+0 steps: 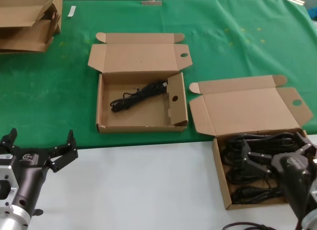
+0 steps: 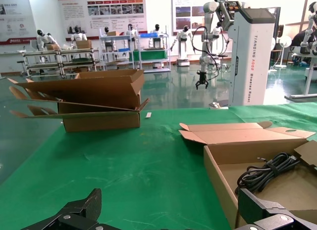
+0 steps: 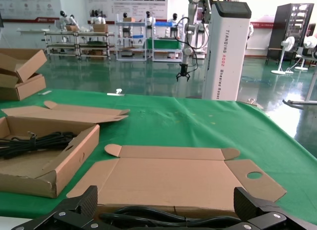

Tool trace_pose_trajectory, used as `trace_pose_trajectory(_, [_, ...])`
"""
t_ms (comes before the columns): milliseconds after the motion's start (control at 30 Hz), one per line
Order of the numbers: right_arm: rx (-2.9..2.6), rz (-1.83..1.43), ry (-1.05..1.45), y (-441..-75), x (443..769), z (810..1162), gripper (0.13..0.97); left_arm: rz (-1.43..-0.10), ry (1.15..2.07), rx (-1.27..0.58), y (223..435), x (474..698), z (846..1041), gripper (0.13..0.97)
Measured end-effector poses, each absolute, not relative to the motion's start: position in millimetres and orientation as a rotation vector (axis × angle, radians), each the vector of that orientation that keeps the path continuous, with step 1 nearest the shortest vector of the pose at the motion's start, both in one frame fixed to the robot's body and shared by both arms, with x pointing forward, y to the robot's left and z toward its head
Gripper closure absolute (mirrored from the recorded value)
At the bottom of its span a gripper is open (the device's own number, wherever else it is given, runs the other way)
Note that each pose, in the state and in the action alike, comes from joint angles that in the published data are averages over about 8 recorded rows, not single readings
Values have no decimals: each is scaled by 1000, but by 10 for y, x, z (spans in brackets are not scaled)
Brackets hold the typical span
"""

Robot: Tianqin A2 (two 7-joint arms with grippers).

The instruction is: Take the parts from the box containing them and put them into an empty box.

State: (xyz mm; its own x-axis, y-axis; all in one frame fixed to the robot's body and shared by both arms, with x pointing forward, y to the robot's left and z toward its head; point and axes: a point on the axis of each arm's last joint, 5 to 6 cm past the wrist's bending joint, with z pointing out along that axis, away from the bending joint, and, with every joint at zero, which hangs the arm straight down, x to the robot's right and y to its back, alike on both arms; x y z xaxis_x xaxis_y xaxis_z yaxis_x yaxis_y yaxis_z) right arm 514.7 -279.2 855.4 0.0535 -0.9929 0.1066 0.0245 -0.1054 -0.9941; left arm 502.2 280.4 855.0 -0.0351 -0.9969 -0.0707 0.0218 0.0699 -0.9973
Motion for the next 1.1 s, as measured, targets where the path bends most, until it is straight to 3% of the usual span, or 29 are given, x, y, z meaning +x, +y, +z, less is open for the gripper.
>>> trace_pose_trajectory(1100, [-1296, -1256, 1101, -2792, 5147, 8554, 130, -1193, 1253, -1125, 2804, 5022, 8550, 132])
